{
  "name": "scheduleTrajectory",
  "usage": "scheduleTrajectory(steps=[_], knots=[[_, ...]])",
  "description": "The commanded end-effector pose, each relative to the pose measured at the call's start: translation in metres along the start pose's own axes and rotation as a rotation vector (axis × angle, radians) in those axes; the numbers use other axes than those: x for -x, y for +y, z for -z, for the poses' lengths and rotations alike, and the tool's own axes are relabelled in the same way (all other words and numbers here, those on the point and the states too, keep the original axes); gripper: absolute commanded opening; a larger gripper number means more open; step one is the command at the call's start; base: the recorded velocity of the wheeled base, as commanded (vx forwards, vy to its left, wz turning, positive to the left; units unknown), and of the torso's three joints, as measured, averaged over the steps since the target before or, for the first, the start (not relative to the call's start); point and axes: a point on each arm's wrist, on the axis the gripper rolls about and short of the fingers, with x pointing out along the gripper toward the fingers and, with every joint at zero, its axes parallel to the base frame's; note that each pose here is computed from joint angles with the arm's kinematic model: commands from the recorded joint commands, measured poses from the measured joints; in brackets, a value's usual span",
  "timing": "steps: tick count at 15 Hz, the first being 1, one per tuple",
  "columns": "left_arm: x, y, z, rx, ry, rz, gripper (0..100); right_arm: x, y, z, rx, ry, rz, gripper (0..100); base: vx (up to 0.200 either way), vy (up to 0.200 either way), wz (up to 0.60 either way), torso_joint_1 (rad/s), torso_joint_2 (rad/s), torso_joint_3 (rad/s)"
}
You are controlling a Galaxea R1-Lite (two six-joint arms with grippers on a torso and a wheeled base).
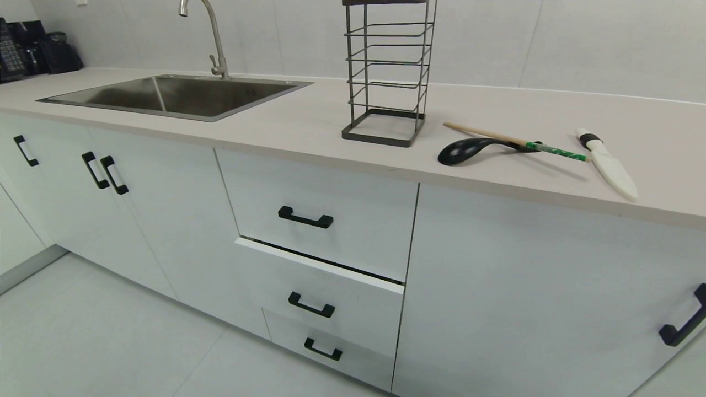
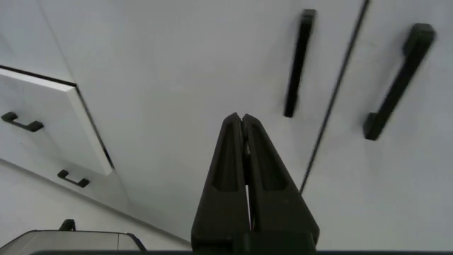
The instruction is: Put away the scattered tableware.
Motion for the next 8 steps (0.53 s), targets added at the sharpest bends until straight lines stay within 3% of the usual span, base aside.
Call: scheduleTrajectory(steps=[1,3,4,8], knots=[[0.0,0.0,0.0,0.001,0.0,0.0,100,-0.0002,0.0,0.0,0.001,0.002,0.0,0,0.0,0.0,0.0,0.0,0.0,0.0],[0.0,0.0,-0.0002,-0.001,-0.002,0.0,100,-0.0002,0.0,0.0,0.001,0.002,0.0,0,0.0,0.0,0.0,0.0,0.0,0.0],[0.0,0.0,-0.0002,-0.001,-0.002,0.002,100,-0.0002,0.0,0.0,0.001,0.002,0.0,0,-0.2,0.0,0.0,0.002,0.0,0.002],[0.0,-0.0001,0.0,-0.004,0.0,0.003,100,-0.0002,0.0,0.0,-0.001,0.002,0.0,0,0.0,0.0,0.0,0.0,0.0,0.0]])
